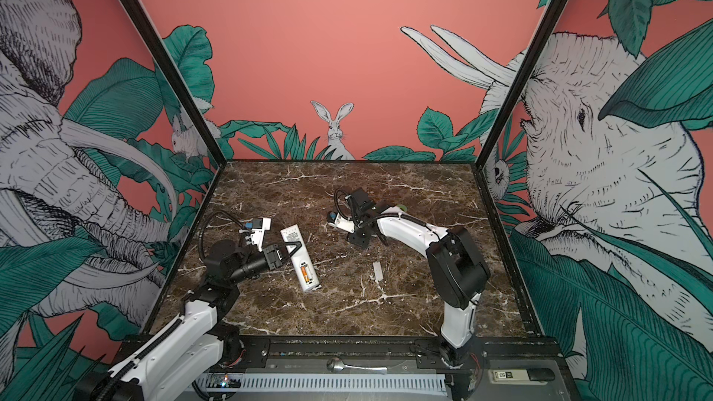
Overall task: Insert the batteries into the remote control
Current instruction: 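Open the right gripper and move it over the second orange battery, then lower the right gripper onto the second orange battery and close on it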
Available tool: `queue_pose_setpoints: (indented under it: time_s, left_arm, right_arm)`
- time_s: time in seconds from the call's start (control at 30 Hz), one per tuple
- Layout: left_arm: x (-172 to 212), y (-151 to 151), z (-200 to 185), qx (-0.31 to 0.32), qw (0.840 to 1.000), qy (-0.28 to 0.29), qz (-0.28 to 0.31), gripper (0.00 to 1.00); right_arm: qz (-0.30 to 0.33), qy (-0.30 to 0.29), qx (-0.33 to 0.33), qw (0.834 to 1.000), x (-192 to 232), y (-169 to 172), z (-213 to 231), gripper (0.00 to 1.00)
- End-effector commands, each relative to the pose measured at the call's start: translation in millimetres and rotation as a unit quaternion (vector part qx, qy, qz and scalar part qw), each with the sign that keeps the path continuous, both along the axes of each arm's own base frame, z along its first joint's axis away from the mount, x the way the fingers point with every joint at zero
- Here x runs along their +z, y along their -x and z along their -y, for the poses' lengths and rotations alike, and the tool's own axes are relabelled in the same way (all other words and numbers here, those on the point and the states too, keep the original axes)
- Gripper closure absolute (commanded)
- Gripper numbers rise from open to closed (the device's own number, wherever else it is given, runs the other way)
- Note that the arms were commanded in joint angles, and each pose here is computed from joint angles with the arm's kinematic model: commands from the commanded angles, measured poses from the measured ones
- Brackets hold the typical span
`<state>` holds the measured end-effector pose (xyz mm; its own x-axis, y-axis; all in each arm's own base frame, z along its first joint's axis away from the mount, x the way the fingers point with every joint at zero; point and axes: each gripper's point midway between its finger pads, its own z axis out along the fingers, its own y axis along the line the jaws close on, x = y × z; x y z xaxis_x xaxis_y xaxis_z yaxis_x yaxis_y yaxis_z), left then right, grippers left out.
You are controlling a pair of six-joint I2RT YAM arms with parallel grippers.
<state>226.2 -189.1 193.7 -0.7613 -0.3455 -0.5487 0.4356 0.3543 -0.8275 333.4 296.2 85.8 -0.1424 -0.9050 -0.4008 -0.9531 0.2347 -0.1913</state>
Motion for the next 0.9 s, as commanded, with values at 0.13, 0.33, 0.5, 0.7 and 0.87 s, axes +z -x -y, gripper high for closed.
queue_pose_setpoints:
  time_s: [0.13, 0.33, 0.5, 0.7, 0.87]
  left_arm:
    - [8, 1, -1, -0.002, 1.000, 0.010, 0.019, 1.00]
    - [6, 0, -1, -0.002, 1.000, 0.009, 0.017, 1.00]
    - [4, -1, -1, -0.001, 1.000, 0.010, 0.014, 1.00]
    - [5, -3, -1, -0.001, 1.000, 0.011, 0.014, 1.00]
    - [6, -5, 0, -0.001, 1.000, 0.012, 0.013, 1.00]
  right_arm:
    - [-0.014, 0.031, 0.043, 0.998, -16, -6, -4, 0.54]
    - [-0.024, 0.039, 0.046, 0.998, -27, -11, -5, 0.51]
    - [-0.032, 0.052, 0.048, 0.997, -36, -13, -4, 0.50]
    - [-0.040, 0.058, 0.048, 0.996, -43, -16, -3, 0.52]
    - [-0.051, 0.067, 0.050, 0.995, -51, -15, -2, 0.54]
